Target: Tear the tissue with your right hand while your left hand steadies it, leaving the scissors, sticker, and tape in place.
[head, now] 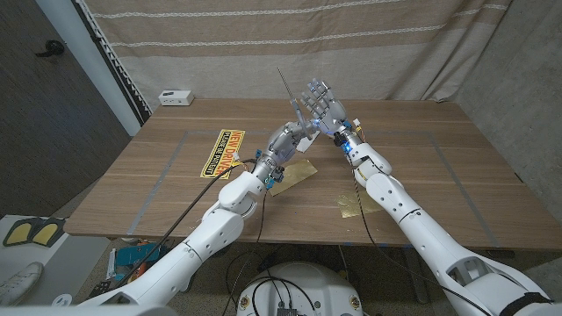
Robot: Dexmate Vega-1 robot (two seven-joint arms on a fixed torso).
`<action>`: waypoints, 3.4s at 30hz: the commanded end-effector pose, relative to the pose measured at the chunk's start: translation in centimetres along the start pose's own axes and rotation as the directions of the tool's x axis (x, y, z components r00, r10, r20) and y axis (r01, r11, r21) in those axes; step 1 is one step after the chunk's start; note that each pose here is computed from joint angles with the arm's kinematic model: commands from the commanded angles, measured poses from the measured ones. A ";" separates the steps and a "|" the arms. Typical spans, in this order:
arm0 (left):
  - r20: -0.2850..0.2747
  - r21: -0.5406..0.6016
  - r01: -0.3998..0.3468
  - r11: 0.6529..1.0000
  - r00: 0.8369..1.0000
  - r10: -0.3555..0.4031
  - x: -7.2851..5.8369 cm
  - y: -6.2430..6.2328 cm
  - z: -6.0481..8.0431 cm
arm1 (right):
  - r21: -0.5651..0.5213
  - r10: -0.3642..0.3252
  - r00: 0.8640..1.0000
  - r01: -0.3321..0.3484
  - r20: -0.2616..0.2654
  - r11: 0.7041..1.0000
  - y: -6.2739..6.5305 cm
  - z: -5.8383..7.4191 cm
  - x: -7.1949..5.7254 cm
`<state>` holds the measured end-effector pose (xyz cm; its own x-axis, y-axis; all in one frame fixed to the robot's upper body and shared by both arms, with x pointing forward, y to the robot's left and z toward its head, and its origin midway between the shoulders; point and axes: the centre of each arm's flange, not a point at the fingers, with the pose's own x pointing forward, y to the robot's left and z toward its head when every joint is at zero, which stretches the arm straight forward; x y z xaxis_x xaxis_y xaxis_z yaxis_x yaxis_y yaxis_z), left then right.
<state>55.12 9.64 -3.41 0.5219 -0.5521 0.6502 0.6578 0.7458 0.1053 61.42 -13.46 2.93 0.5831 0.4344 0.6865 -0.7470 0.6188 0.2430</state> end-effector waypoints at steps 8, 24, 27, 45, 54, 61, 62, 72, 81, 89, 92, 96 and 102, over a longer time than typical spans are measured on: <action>0.058 -0.050 0.038 0.998 0.998 -0.035 0.2 0.6 -0.3 | -0.016 -0.007 1.000 0.007 0.006 1.000 -0.1 -0.1 0.1; 0.136 -0.221 0.074 0.973 0.990 -0.044 -0.4 -0.1 1.1 | -0.009 -0.020 1.000 0.020 0.024 1.000 -0.3 -0.3 0.0; 0.161 -0.258 0.091 0.962 0.986 -0.050 -0.1 -0.3 1.2 | -0.010 -0.027 0.999 0.027 0.025 1.000 -0.3 -0.3 0.0; 0.164 -0.276 0.030 0.961 0.986 0.016 -1.1 0.4 1.1 | -0.056 -0.074 0.996 0.077 0.046 0.995 -1.3 1.3 -0.9; 0.187 -0.285 0.049 0.957 0.982 0.006 -0.9 0.5 1.0 | -0.062 -0.079 0.996 0.082 0.044 0.995 -1.5 1.3 -0.8; 0.213 -0.287 0.090 0.954 0.977 -0.028 -0.4 0.4 1.0 | -0.069 -0.059 0.998 0.061 0.037 0.996 -1.5 1.5 -0.5; 0.219 -0.287 0.102 0.952 0.975 -0.038 -0.3 0.4 1.0 | -0.070 -0.058 0.998 0.060 0.035 0.996 -1.5 1.5 -0.5; 0.235 -0.293 0.138 0.946 0.970 -0.069 0.0 0.4 0.9 | -0.078 -0.049 0.999 0.051 0.017 0.996 -1.6 1.5 -0.3; 0.224 -0.295 0.140 0.945 0.972 -0.075 0.1 0.4 0.8 | -0.075 -0.056 0.998 0.057 0.016 0.996 -1.7 1.4 -0.3; 0.224 -0.304 0.157 0.940 0.970 -0.090 0.4 0.0 0.5 | -0.079 -0.055 0.998 0.056 0.015 0.995 -1.7 1.3 -0.2; 0.221 -0.311 0.163 0.936 0.971 -0.096 0.5 -0.3 0.3 | -0.078 -0.056 0.998 0.057 0.012 0.995 -1.7 1.2 -0.2; 0.214 -0.320 0.173 0.931 0.971 -0.107 0.6 -0.5 0.1 | -0.076 -0.059 0.998 0.060 0.012 0.995 -1.7 1.1 -0.2; 0.200 -0.322 0.183 0.929 0.972 -0.123 0.8 -0.9 -0.1 | -0.076 -0.060 0.998 0.061 0.014 0.995 -1.7 1.0 -0.2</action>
<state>55.00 9.39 -2.95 0.3255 -0.5281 0.7843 0.8693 0.4936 -0.0284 62.19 -15.40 3.22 0.6205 0.3886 0.6812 -0.6850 0.6914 0.2295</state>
